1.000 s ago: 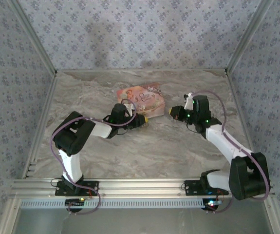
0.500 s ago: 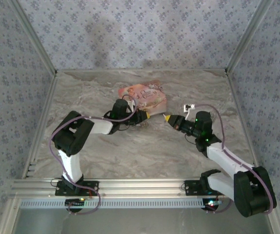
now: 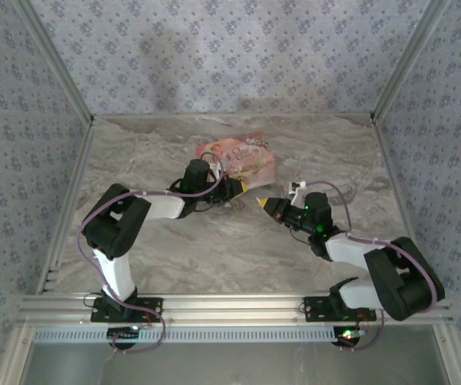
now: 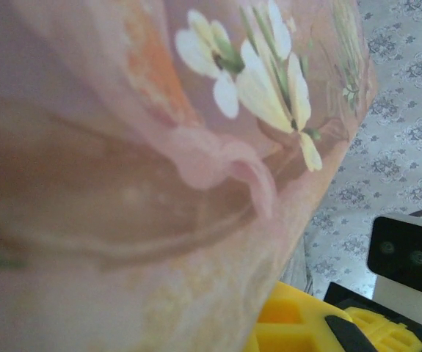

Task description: Unlock the padlock with the key

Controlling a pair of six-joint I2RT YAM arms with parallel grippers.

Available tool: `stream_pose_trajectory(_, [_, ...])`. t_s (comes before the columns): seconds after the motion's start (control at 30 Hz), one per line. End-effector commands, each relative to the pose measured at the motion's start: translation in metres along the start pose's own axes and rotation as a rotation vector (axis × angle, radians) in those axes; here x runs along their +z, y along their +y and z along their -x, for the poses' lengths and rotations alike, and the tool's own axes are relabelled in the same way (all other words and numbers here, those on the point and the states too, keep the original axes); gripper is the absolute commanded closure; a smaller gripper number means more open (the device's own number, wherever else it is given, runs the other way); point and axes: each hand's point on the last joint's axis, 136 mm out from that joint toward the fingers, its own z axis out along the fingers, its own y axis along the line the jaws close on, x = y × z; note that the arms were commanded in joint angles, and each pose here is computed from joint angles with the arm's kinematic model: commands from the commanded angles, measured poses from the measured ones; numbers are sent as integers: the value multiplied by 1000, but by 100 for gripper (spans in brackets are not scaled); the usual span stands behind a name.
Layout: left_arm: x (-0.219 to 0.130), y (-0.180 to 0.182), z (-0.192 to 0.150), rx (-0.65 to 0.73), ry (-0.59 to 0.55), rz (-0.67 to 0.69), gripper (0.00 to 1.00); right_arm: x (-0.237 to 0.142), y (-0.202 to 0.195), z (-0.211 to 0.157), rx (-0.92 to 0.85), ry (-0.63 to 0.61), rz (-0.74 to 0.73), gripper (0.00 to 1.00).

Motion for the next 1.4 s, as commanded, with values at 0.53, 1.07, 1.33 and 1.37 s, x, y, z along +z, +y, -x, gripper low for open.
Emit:
stream_pose_trajectory(0.53, [-13,-41,12,30,-16,-103,98,37,2,-5,87,-40,113,100])
stream_pose_trajectory(1.07, [-14,-44,13,23,-34,-143,98,39,9,-3,108,-65,144,100])
stream_pose_trajectory(1.33, [-14,-42,13,19,-34,-143,98,44,10,1,113,-70,147,100])
stream_pose_trajectory(1.37, [-13,-42,12,18,-33,-143,98,44,11,2,112,-72,148,100])
